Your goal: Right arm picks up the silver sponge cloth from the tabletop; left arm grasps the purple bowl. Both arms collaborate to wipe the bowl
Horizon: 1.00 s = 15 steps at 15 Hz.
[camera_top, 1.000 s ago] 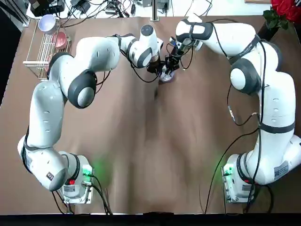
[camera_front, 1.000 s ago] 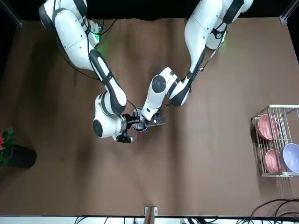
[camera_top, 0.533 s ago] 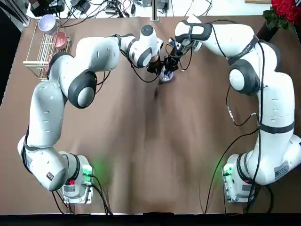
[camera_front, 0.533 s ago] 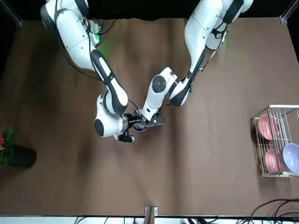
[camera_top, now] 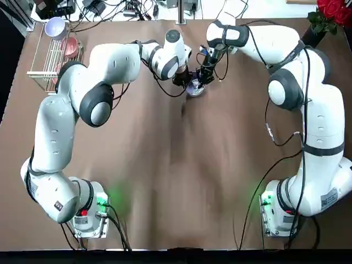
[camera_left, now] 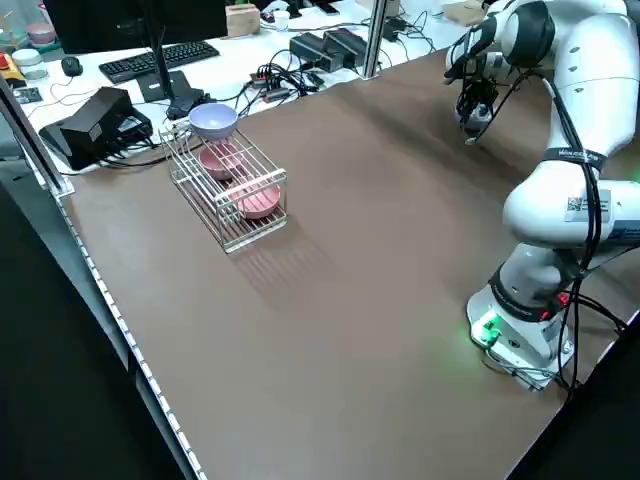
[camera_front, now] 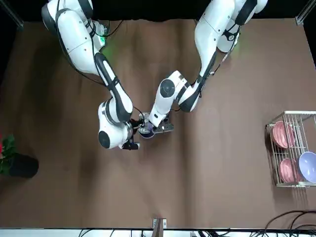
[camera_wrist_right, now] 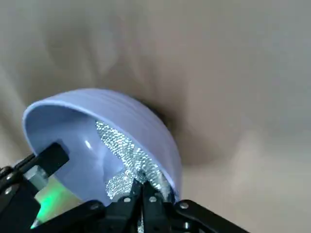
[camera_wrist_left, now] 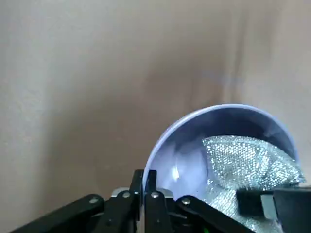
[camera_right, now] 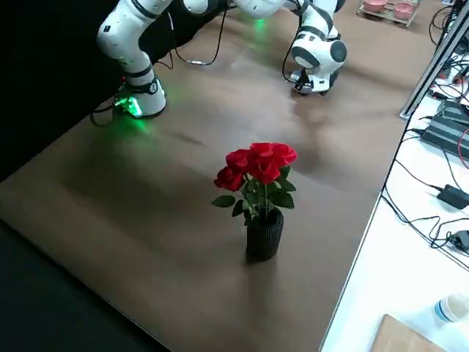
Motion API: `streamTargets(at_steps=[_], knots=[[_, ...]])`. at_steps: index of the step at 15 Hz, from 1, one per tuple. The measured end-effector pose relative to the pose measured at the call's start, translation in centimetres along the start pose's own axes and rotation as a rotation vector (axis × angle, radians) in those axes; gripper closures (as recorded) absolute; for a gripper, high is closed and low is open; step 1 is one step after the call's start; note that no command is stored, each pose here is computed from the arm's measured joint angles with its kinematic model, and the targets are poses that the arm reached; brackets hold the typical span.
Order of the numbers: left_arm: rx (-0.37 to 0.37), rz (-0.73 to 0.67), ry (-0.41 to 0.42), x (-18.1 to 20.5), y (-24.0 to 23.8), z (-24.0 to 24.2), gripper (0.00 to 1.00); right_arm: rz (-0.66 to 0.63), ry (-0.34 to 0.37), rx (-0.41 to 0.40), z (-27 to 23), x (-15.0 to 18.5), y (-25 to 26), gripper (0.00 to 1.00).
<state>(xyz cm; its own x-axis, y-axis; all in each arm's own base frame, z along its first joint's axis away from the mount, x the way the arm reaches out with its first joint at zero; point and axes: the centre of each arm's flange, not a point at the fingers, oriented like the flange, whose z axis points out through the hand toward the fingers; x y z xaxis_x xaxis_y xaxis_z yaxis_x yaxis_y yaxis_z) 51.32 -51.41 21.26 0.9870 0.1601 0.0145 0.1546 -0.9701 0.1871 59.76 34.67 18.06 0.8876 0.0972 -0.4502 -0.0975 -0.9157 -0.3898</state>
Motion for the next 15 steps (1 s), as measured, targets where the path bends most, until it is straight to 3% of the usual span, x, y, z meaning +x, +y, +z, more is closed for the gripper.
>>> streamTargets(at_steps=[5,15], knots=[[-0.003,0.001,0.001,0.0,0.1,0.1,0.96,0.021,0.032,-0.051,-0.8,0.1,-0.7,0.97],[-0.001,-0.012,0.010,1.0,-0.4,0.0,0.96,0.109,0.134,-0.009,-2.7,1.1,-1.7,0.97]])
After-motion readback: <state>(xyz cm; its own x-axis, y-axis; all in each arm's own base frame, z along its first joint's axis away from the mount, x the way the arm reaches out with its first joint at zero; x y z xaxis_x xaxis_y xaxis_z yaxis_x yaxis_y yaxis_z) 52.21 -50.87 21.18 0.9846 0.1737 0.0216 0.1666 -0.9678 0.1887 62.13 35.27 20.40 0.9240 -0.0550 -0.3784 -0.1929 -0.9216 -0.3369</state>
